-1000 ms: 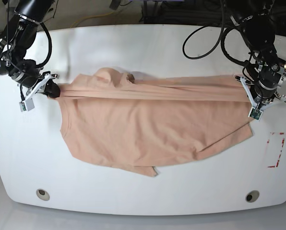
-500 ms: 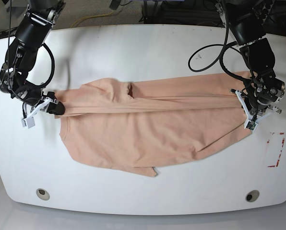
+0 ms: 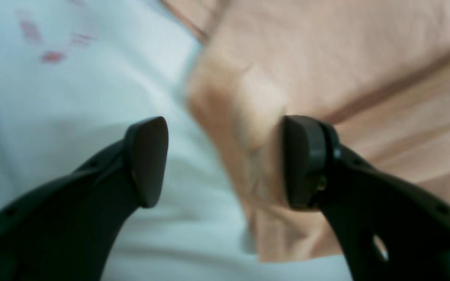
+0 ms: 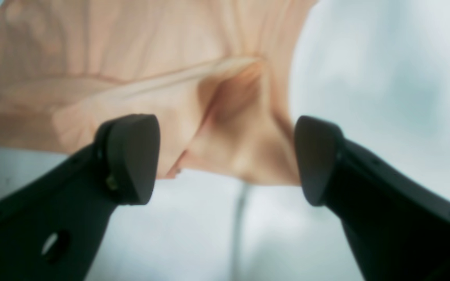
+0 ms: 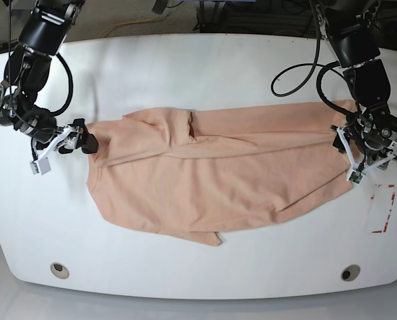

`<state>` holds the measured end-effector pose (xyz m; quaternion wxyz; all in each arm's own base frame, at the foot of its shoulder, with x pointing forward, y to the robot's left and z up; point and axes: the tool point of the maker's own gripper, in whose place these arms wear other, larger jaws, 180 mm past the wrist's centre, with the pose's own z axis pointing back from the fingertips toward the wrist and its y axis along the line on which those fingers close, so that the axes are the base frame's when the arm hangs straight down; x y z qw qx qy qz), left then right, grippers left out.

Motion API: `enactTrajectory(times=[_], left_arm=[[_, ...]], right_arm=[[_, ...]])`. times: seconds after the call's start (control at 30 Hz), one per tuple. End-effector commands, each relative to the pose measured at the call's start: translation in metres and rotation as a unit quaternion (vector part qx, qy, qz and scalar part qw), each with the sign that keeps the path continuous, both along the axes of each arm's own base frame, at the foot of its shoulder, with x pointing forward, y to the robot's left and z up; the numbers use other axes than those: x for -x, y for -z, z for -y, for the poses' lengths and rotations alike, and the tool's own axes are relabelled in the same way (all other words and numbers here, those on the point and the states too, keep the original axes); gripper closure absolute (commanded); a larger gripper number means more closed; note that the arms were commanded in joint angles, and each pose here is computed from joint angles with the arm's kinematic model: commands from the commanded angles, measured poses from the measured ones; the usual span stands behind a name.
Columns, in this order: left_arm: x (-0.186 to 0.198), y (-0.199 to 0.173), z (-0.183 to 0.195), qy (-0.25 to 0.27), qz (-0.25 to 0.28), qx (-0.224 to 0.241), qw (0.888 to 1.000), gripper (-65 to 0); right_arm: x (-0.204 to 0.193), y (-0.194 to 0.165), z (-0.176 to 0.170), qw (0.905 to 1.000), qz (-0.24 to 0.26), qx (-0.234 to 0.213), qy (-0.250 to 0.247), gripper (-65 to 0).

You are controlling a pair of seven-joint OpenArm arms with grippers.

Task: Fold the T-shirt properly
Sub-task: 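Release the shirt edge and regrasp nearby fabric with both grippers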

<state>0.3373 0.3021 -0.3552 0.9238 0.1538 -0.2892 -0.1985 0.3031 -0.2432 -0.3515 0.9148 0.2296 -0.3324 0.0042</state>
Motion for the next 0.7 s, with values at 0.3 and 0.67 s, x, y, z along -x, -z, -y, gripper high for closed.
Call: enactTrajectory(times=[0.3, 0.67], left_arm=[[0.028, 0.000, 0.002, 0.013, -0.004, -0.026, 1.000, -42.1], [0.025, 0.003, 0.010, 0.035, 0.031, -0.004, 0.999, -41.9]], right_arm=[[0.011, 0.018, -0.057, 0.9981, -0.011, -0.050, -0.034, -48.8], [0.001, 0.039, -0.073, 0.9984, -0.038, -0.026, -0.033, -48.8]])
